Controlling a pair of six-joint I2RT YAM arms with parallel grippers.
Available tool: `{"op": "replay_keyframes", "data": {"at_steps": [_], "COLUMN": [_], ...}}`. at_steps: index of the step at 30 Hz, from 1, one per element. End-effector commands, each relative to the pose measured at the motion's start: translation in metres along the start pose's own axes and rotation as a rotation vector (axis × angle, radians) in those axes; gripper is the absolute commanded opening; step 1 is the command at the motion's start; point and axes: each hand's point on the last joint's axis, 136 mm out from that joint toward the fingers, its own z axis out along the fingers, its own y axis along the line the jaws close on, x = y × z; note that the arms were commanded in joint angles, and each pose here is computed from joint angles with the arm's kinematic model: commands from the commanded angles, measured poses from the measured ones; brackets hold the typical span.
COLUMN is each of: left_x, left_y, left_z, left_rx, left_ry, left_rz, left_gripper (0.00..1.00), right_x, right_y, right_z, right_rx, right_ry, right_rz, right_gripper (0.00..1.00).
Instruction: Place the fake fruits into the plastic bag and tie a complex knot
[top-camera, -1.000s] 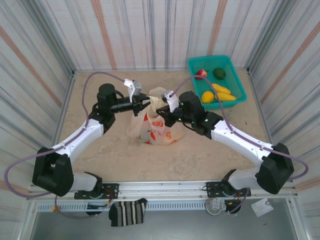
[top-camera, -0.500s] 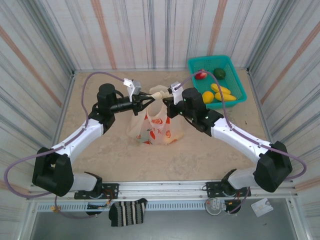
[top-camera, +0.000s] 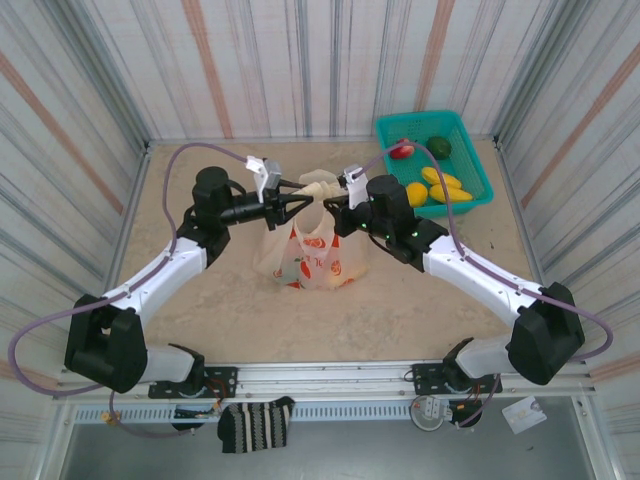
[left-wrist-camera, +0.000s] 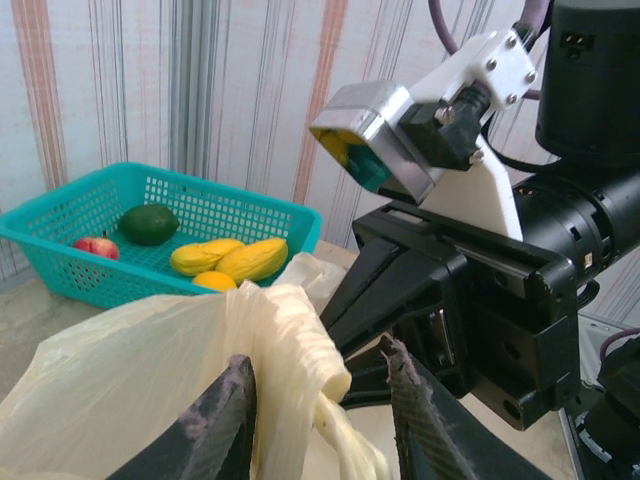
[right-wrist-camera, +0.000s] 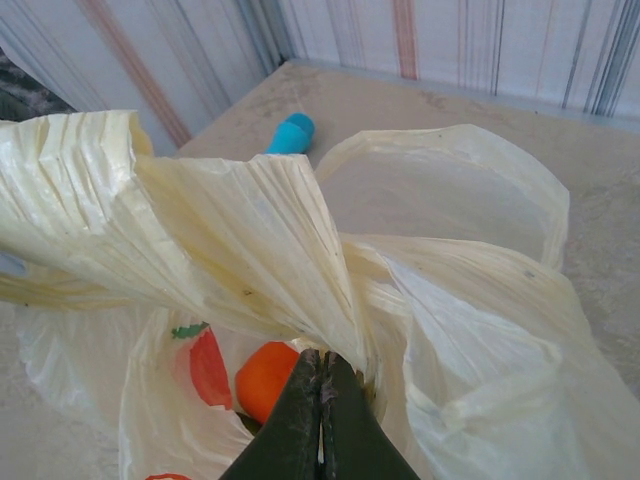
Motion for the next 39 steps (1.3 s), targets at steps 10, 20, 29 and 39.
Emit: {"op": "replay_keyframes", "data": {"at_steps": [10, 20, 29, 39], "left_x": [-0.011, -0.001, 0.002, -0.002], "left_y": [0.004, 0.011, 0.013, -0.001], "left_z": [-0.003, 0.003, 0.004, -0.001], "left_rx": [-0.004, -0.026, -0.048, -0.054], "left_ry": [-0.038, 0.007, 0.028, 0.036], "left_rz": [0.020, 0.024, 0.038, 0.146], "left_gripper": [0.53, 0.46, 0.13, 0.00], "right_x": [0.012, 0.004, 0.005, -0.014], "right_y": [0.019, 0.026, 0.035, 0.056], "right_z": [0.009, 0.012, 0.018, -0.055], "right_rx": [-0.076, -0.087, -0.108, -0.232], "right_ry": [0.055, 0.039, 0.051, 0.111], "right_rz": [0.011, 0.002, -0.006, -0.157], "right_gripper": [0.00, 0.00, 0.00, 0.50]}}
